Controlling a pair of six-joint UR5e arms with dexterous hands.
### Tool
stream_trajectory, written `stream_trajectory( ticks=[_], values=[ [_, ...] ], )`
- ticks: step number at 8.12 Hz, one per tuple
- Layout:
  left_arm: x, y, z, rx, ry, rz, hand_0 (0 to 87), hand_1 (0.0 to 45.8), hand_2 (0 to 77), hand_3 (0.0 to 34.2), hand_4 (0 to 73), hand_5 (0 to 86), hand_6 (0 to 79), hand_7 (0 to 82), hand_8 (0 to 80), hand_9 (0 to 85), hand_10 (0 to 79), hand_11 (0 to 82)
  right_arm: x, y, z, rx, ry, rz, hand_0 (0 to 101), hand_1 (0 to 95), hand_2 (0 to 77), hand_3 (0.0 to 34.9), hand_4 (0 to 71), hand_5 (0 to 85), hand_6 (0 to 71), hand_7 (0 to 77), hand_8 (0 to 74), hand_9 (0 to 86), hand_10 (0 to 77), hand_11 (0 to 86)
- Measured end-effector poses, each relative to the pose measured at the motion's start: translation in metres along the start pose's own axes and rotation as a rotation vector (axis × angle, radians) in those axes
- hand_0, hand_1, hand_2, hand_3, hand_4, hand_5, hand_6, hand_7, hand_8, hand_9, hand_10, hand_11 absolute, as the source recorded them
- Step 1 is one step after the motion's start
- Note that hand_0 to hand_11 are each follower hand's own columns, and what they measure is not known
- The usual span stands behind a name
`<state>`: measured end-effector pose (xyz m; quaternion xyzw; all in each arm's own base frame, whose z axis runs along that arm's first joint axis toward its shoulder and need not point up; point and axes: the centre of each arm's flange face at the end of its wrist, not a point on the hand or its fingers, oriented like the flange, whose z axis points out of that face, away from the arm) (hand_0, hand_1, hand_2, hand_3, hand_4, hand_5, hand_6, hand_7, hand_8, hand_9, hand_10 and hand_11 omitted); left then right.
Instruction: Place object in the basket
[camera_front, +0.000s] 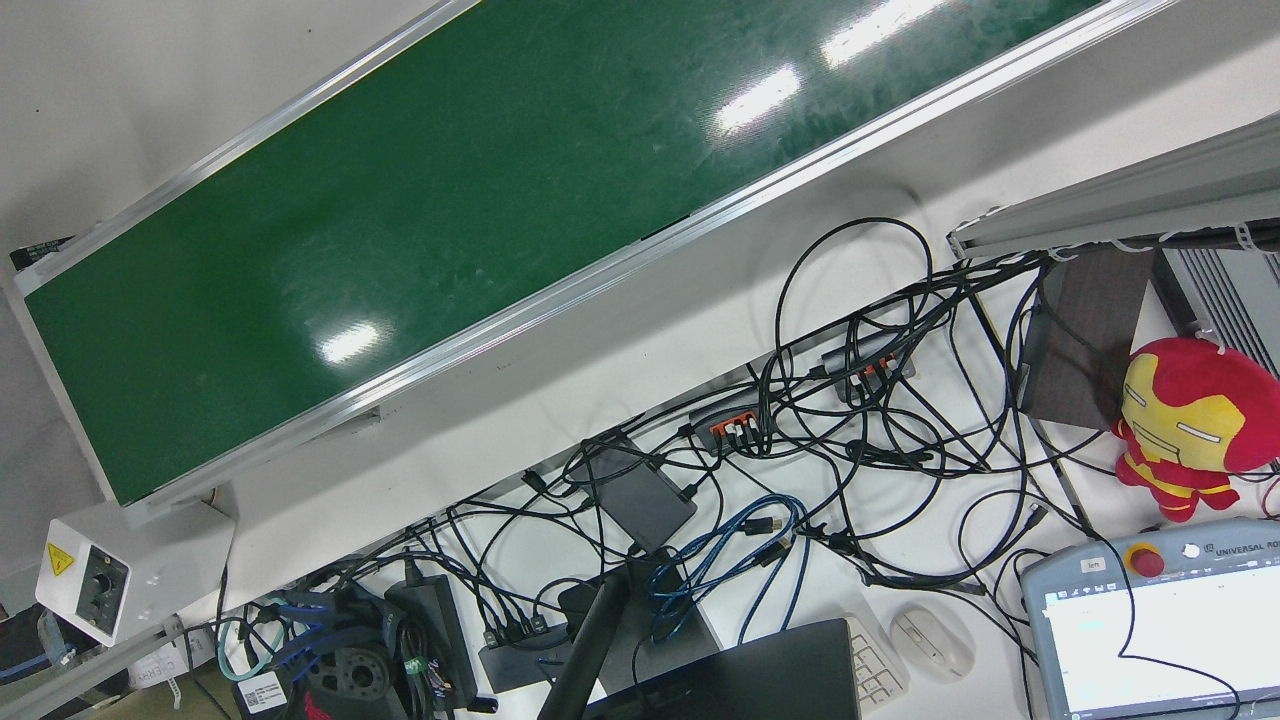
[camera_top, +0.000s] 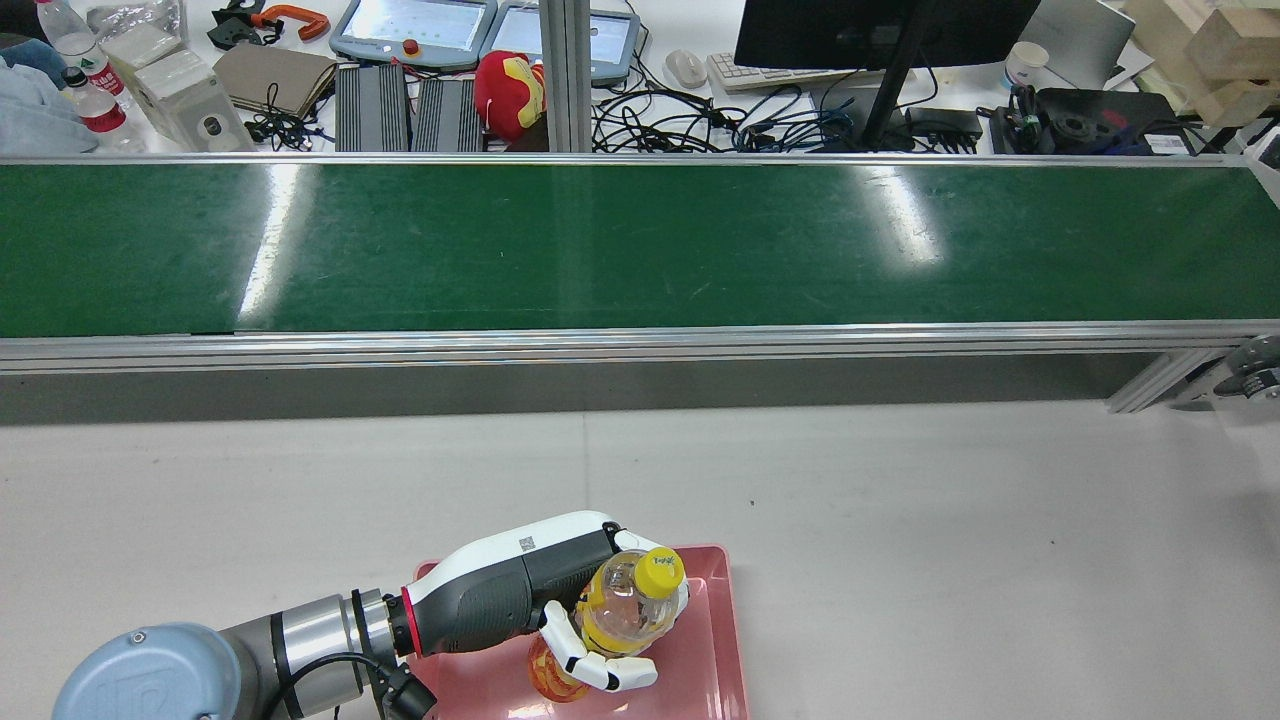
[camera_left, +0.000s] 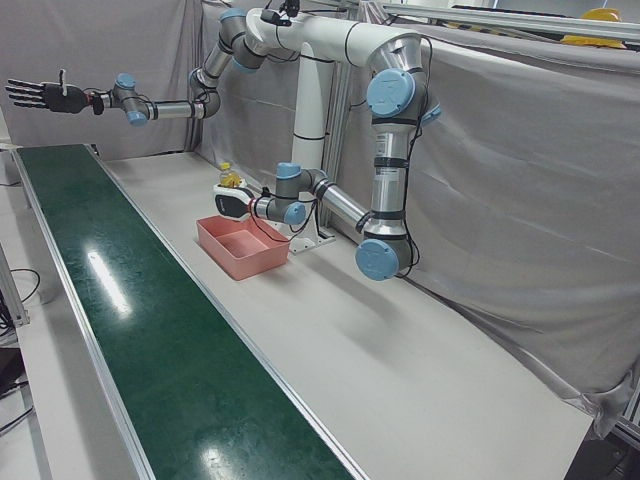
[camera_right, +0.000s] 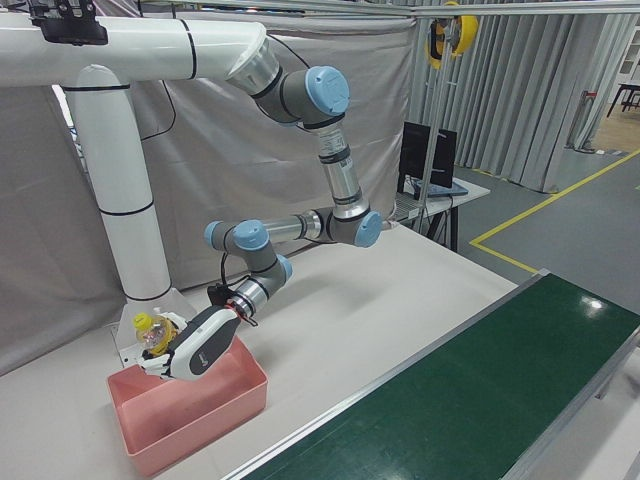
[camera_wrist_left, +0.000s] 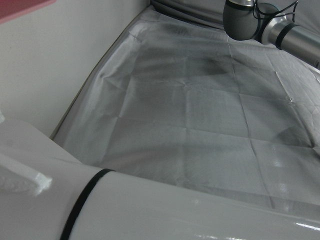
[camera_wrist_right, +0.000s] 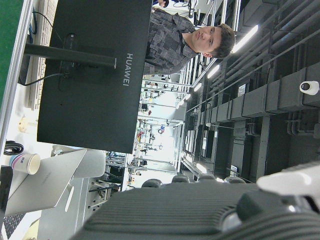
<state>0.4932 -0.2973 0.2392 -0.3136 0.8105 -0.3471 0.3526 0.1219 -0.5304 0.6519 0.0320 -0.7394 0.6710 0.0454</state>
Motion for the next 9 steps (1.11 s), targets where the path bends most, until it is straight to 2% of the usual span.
stream_trajectory(
  ticks=[1, 2, 3, 4, 5, 6, 7, 8, 9],
  values=[
    [0.002, -0.001, -0.001, 0.004, 0.002, 0.004, 49.5, 10.9, 27.3, 0.0, 44.2, 57.3, 62.7, 55.1, 69.3, 54.5, 34.9, 52.4, 0.000, 0.000, 0.000, 0.000, 0.000, 0.000, 0, 0.0, 0.0, 0.3, 0.0, 0.0, 0.0, 0.5, 0.0, 0.0, 0.0, 0.0],
    [0.004, -0.007, -0.007, 0.016, 0.003, 0.011, 49.8, 6.5, 9.3, 0.0, 44.2, 57.3, 62.7, 54.5, 63.8, 52.9, 24.5, 37.1, 0.000, 0.000, 0.000, 0.000, 0.000, 0.000, 0, 0.0, 0.0, 0.2, 0.0, 0.0, 0.0, 0.5, 0.0, 0.0, 0.0, 0.0],
    [0.004, -0.017, -0.017, 0.035, -0.001, 0.017, 49.5, 1.6, 0.5, 0.0, 45.3, 56.2, 62.7, 54.5, 63.8, 52.9, 24.5, 37.1, 0.000, 0.000, 0.000, 0.000, 0.000, 0.000, 0, 0.0, 0.5, 0.2, 0.0, 0.0, 0.0, 0.5, 0.0, 0.0, 0.0, 0.0],
    [0.002, -0.027, -0.027, 0.050, -0.007, 0.022, 47.3, 1.1, 0.5, 0.0, 41.5, 54.5, 41.5, 38.7, 29.5, 20.2, 14.7, 19.1, 0.000, 0.000, 0.000, 0.000, 0.000, 0.000, 0, 0.0, 0.0, 0.2, 0.0, 0.0, 0.0, 0.5, 0.0, 0.0, 0.0, 0.0],
    [-0.002, -0.032, -0.034, 0.058, -0.011, 0.027, 46.6, 1.1, 0.5, 0.1, 22.9, 38.7, 18.5, 17.4, 8.7, 8.2, 11.4, 17.5, 0.000, 0.000, 0.000, 0.000, 0.000, 0.000, 0, 0.0, 0.0, 0.2, 0.0, 0.0, 0.0, 0.5, 0.0, 0.0, 0.0, 0.0],
    [-0.002, -0.034, -0.036, 0.060, -0.010, 0.031, 42.7, 0.5, 0.5, 0.2, 1.1, 19.6, 0.0, 0.0, 6.5, 5.5, 6.0, 11.4, 0.000, 0.000, 0.000, 0.000, 0.000, 0.000, 0, 0.0, 0.5, 0.2, 0.0, 0.0, 0.0, 0.5, 0.0, 0.0, 0.0, 0.0],
    [-0.001, -0.034, -0.036, 0.058, -0.006, 0.033, 30.0, 0.5, 0.5, 0.3, 1.1, 7.1, 0.0, 1.1, 3.3, 4.4, 6.0, 11.4, 0.000, 0.000, 0.000, 0.000, 0.000, 0.000, 0, 0.0, 0.5, 0.2, 0.0, 0.0, 0.0, 0.5, 0.0, 0.0, 0.0, 0.0],
    [0.001, -0.033, -0.036, 0.056, -0.001, 0.035, 11.3, 0.5, 0.5, 0.9, 1.1, 3.3, 0.0, 1.1, 1.1, 1.6, 0.5, 2.2, 0.000, 0.000, 0.000, 0.000, 0.000, 0.000, 0, 0.0, 0.0, 0.3, 0.0, 0.0, 0.0, 0.5, 0.0, 0.0, 0.0, 0.0],
    [0.003, -0.033, -0.036, 0.054, 0.003, 0.037, 0.2, 0.5, 0.5, 2.0, 1.1, 1.6, 0.0, 0.5, 1.1, 1.6, 0.5, 1.6, 0.000, 0.000, 0.000, 0.000, 0.000, 0.000, 0, 0.0, 0.0, 0.3, 0.0, 0.0, 0.0, 0.5, 0.0, 0.0, 0.0, 0.0]
  ],
)
